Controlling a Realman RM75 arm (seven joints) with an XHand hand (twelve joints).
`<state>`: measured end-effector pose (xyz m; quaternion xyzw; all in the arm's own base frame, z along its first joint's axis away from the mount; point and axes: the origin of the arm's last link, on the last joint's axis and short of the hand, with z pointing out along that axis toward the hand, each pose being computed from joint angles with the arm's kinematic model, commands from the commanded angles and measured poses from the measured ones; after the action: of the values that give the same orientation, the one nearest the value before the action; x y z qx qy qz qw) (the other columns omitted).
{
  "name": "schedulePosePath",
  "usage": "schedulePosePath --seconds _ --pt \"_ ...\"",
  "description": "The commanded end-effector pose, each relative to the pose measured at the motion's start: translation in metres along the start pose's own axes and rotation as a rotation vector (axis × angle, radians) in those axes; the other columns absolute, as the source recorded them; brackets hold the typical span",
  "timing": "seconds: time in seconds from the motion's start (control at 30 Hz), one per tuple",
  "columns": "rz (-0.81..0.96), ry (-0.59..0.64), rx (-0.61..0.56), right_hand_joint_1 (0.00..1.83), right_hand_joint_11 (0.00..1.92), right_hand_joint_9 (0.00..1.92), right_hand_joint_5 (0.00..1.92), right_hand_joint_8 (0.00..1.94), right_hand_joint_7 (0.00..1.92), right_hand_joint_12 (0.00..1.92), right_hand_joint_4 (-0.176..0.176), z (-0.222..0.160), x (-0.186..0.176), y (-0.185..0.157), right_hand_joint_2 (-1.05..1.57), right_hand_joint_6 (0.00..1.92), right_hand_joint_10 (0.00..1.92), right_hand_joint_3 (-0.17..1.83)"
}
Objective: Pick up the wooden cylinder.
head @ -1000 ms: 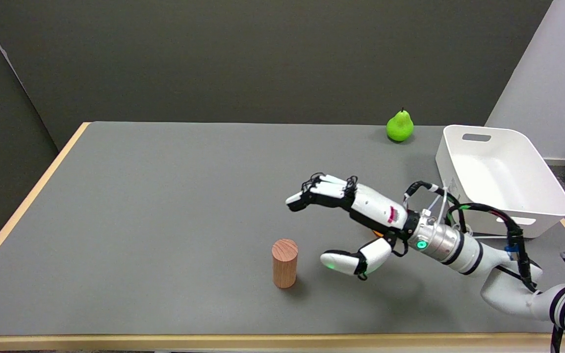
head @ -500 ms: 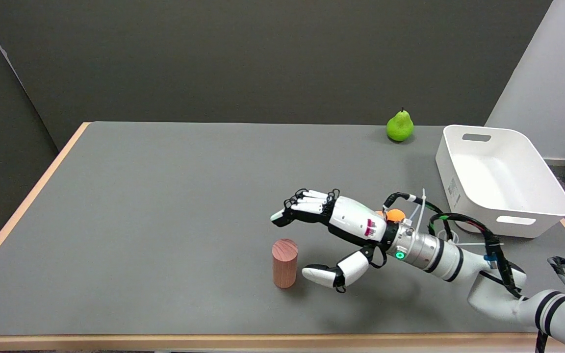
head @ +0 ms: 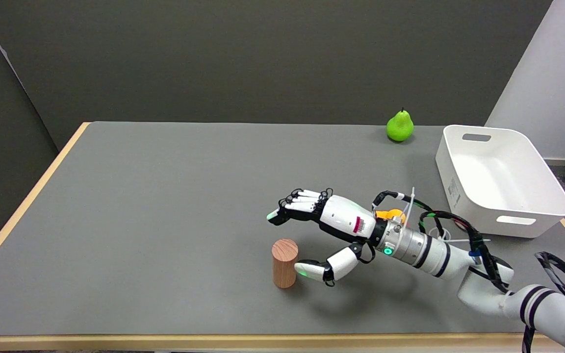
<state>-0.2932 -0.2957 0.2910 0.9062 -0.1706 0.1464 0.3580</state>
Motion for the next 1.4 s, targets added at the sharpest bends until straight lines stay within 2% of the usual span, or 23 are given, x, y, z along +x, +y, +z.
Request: schedulePosePath --seconds 0.03,0.63,0.77,0.9,0.97,1.4 --pt "0.047 -0.035 -0.054 0.58 0.16 0.32 0.32 0.51 0.46 1.32 -0.101 0.001 -0.022 0.010 0.64 0.59 0.92 0.86" --pt "0.110 -0.039 -0.067 0.59 0.17 0.34 0.32 0.56 0.46 1.36 -0.126 -0.005 -0.032 0.003 0.62 0.62 0.95 0.89" --pt "0.110 -0.043 -0.073 0.60 0.18 0.35 0.33 0.58 0.47 1.37 -0.126 -0.004 -0.034 0.003 0.63 0.65 0.97 0.88" --pt "0.116 -0.043 -0.078 0.59 0.22 0.45 0.38 0.66 0.54 1.37 -0.122 -0.003 -0.035 0.003 0.64 0.74 1.03 0.91" --pt "0.116 -0.042 -0.078 0.64 0.23 0.45 0.38 0.68 0.55 1.40 -0.123 -0.001 -0.034 0.002 0.66 0.77 1.09 0.85" --pt "0.110 -0.037 -0.078 0.65 0.23 0.47 0.38 0.69 0.55 1.43 -0.127 0.007 -0.030 -0.001 0.64 0.75 1.09 0.90"
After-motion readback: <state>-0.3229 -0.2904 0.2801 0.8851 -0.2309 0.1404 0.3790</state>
